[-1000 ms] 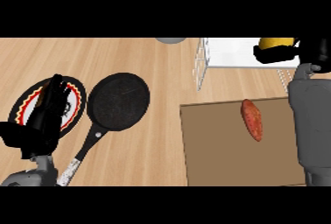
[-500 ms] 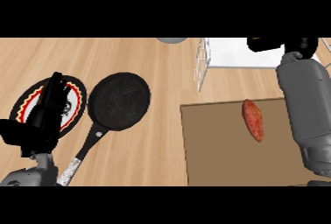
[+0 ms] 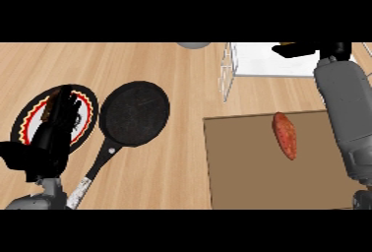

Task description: Pick the lemon from the tray and place it in the tiered shelf

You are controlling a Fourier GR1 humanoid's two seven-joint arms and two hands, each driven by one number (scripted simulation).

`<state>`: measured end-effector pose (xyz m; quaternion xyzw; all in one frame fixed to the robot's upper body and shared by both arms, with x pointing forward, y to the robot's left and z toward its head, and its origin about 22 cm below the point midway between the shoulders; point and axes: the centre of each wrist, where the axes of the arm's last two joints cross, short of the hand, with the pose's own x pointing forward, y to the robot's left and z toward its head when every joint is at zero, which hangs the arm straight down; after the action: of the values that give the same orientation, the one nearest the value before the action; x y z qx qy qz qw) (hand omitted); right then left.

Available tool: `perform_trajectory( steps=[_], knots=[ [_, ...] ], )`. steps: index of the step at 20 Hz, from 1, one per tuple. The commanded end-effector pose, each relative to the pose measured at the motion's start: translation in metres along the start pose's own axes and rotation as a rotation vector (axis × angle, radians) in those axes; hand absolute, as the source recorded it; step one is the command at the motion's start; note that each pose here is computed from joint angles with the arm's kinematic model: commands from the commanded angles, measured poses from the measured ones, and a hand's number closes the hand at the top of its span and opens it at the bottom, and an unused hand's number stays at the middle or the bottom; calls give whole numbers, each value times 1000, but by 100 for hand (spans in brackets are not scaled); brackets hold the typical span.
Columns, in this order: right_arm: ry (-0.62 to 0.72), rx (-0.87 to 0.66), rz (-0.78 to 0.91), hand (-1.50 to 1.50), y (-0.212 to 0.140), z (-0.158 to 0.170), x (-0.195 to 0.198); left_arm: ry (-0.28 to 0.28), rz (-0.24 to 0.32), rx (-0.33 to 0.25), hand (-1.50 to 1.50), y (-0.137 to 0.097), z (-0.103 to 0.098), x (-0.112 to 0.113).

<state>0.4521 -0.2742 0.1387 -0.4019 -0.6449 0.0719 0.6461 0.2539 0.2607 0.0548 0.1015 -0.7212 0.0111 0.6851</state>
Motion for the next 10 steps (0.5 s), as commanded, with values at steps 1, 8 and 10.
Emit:
perform_trajectory(
  steps=[1,8,10],
  knots=[
    [-18,25,-69,-150,-21,-12,-5,-10,8,20,0,2,-12,7],
    [-113,-39,-252,-150,-39,-18,15,-1,-2,22,0,11,-11,-2],
    [-86,-91,-285,-150,-43,-21,24,5,-9,17,0,15,-9,-1]
  ],
)
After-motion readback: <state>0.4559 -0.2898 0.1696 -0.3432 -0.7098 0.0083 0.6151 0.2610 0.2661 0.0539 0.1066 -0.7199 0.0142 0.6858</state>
